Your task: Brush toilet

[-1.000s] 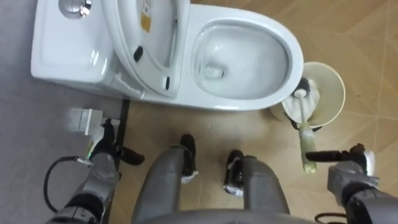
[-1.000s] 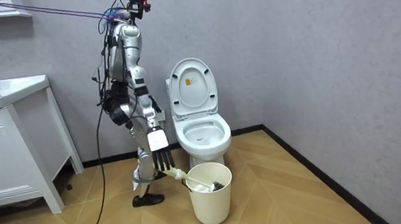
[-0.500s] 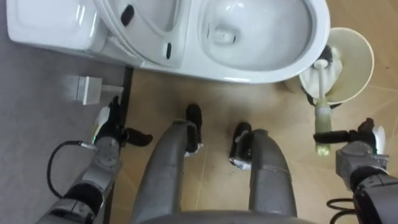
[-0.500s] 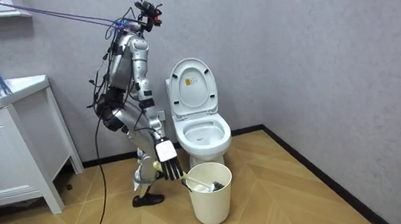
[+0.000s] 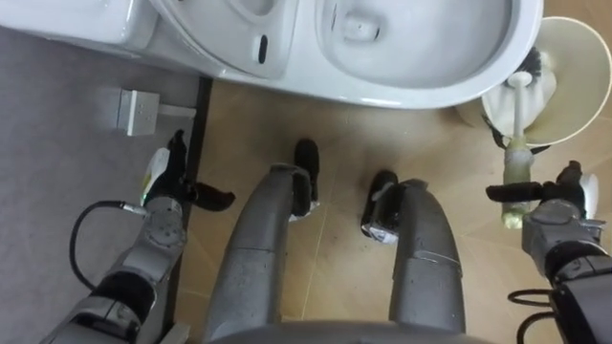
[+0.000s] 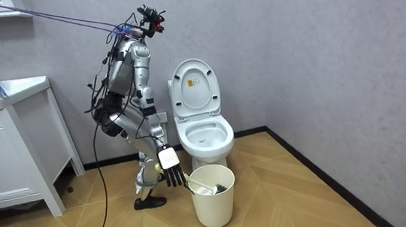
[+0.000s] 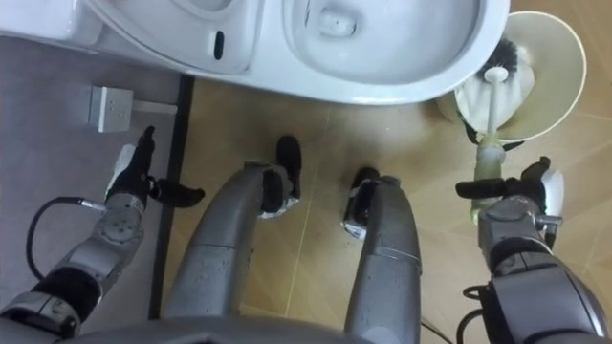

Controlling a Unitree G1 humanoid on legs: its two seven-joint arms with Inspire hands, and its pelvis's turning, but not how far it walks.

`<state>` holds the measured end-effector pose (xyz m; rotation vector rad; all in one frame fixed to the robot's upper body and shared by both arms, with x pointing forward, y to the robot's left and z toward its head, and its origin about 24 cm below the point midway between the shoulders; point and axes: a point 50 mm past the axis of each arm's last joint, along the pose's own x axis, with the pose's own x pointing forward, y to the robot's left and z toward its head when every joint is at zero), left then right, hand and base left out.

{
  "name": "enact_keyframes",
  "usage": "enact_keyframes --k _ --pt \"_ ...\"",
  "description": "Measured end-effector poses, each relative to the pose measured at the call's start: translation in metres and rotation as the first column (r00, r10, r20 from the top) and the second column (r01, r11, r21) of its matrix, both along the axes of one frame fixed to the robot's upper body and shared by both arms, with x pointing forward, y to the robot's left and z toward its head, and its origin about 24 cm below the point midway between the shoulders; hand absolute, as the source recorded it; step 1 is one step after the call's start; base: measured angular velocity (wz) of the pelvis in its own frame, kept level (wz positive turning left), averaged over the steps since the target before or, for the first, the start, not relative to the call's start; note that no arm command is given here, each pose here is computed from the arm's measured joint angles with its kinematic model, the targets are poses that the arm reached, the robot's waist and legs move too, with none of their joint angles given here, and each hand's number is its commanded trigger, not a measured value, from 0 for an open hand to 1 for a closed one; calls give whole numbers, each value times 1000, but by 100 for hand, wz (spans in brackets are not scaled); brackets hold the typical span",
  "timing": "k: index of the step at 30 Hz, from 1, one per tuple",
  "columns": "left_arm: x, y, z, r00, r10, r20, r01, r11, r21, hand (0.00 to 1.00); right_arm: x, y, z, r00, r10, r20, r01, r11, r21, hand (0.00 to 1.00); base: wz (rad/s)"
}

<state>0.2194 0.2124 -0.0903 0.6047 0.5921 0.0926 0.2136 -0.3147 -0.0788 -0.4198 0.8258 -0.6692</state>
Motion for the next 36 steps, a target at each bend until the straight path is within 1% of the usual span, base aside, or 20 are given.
enact_keyframes --k 3,12,17,18,20,21,27,30,36 --pt "1 -1 1 1000 -1 13 1 1000 1 0 3 0 2 1000 -8 28 7 1000 13 0 0" --pt "2 -1 2 1000 1 15 -1 1000 -3 0 7 -1 4 998 -37 54 34 998 60 0 0" --pt "2 0 3 1000 13 19 -12 1000 -13 0 11 1 5 998 -17 60 11 995 96 0 0" --pt "3 -1 4 1000 10 27 -9 1000 -17 0 12 1 5 998 -12 62 5 994 108 4 0" --pt "6 -3 6 999 4 40 -3 1000 -22 0 13 2 5 998 2 63 -10 992 124 73 3" --pt "6 -3 6 999 1 40 0 1000 -24 0 13 3 5 998 12 63 -21 991 136 100 0" --pt "9 -7 9 999 -28 42 30 998 -47 0 14 1 6 997 31 66 -41 985 165 100 1" --pt "11 -9 12 998 -38 56 41 998 -54 0 13 -1 6 997 15 72 -28 982 187 100 2" --pt "12 -10 13 998 -38 49 40 998 -54 0 10 -2 4 998 -12 61 -2 977 214 100 3"
